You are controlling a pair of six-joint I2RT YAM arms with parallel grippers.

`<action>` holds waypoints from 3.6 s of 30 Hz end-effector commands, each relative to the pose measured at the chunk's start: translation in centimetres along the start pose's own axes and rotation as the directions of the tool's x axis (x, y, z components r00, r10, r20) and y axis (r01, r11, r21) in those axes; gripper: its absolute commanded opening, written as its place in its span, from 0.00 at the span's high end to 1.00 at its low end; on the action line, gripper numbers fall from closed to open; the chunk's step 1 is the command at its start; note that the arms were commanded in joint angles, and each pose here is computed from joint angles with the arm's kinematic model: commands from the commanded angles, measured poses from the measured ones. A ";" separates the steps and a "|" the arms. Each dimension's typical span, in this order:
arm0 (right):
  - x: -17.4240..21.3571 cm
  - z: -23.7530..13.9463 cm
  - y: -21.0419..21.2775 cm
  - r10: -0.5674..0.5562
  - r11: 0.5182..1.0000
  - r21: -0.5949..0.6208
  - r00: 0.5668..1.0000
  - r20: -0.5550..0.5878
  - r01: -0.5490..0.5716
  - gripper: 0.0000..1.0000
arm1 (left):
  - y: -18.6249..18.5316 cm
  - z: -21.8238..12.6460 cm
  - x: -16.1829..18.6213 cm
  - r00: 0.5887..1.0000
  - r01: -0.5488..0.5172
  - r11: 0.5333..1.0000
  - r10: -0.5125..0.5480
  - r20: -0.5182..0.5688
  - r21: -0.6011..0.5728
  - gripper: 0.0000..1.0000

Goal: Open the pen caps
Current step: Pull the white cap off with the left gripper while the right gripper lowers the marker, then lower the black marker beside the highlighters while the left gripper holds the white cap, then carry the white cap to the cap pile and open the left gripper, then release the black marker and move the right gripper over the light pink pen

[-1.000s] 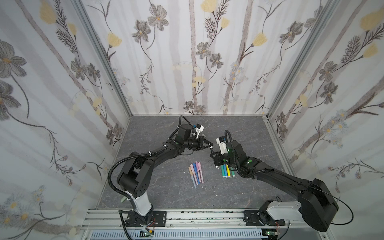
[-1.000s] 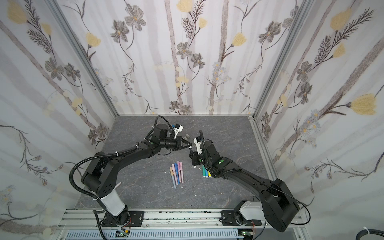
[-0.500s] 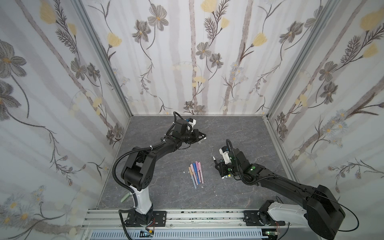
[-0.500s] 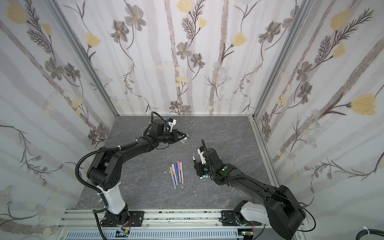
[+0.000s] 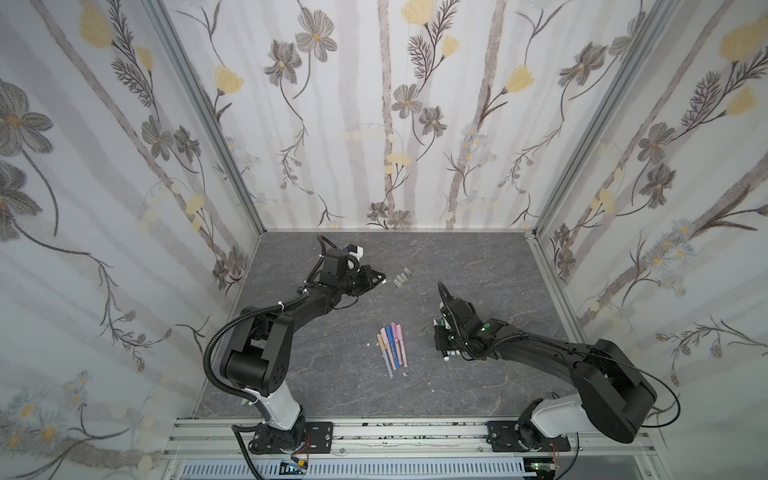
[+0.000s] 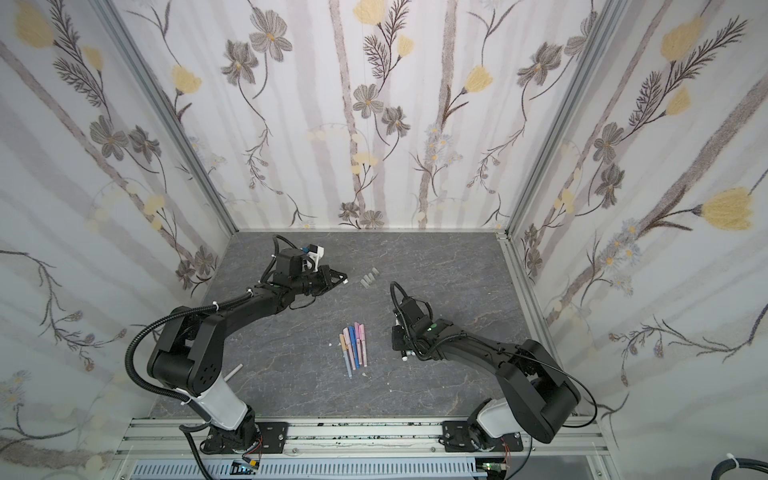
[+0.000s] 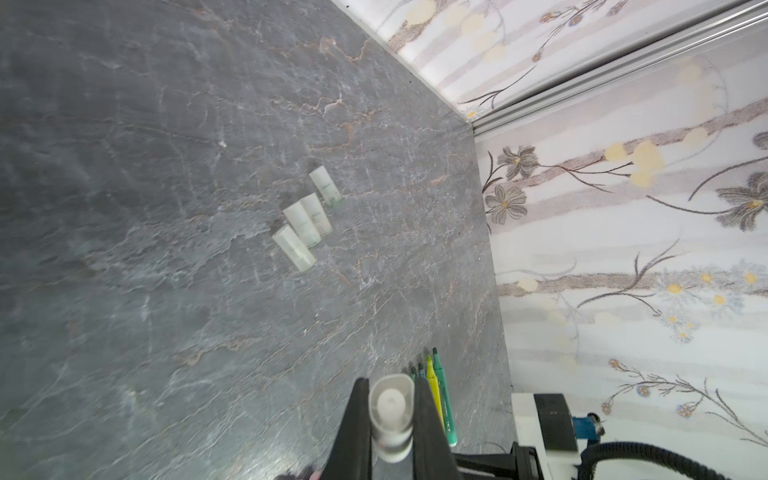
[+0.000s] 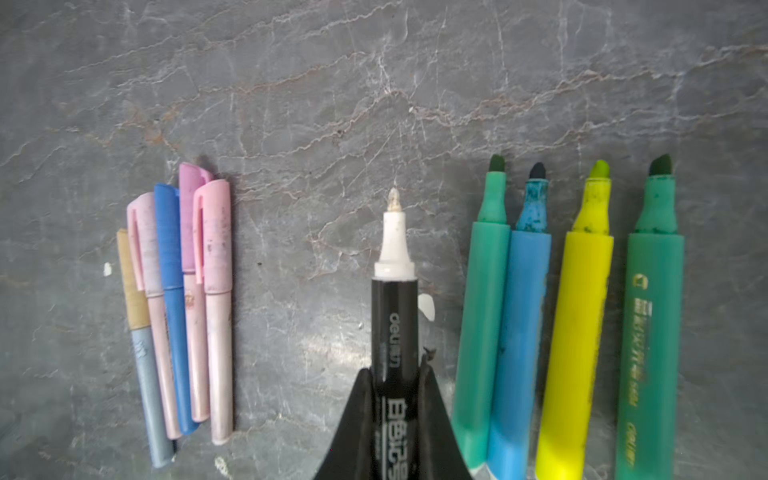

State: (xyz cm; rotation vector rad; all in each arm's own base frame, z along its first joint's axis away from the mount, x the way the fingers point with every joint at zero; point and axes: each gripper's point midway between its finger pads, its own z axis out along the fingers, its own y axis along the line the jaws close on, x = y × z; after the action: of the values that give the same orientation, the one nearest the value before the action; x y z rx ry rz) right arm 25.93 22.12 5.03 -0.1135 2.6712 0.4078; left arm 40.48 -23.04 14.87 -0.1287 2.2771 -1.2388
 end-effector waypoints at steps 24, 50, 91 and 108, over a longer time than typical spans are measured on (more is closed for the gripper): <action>-1.8 2.9 -1.6 -0.032 0.929 0.369 0.999 -0.012 0.034 0.90 | 2.9 -2.4 1.1 1.000 -0.001 1.000 0.001 0.000 -0.005 1.00; -1.8 1.8 -2.0 -0.106 0.895 0.435 0.994 -0.002 0.096 0.76 | 3.6 -2.1 1.7 1.000 0.019 1.000 -0.019 -0.019 -0.013 1.00; -4.1 -4.2 -3.8 -0.068 0.956 0.294 0.982 0.174 0.015 0.68 | 6.9 9.9 1.1 0.983 0.159 0.977 -0.171 -0.072 -0.143 0.81; -3.9 -3.9 -3.0 -0.076 0.966 0.255 0.985 0.157 0.034 0.68 | 6.8 9.2 1.4 0.983 0.153 0.977 -0.166 -0.075 -0.150 0.79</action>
State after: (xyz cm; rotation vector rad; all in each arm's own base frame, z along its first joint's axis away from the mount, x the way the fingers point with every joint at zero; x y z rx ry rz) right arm 28.15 17.69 9.01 -0.0593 2.5310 0.0324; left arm 45.07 -26.69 4.14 -0.3270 2.4883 -1.1779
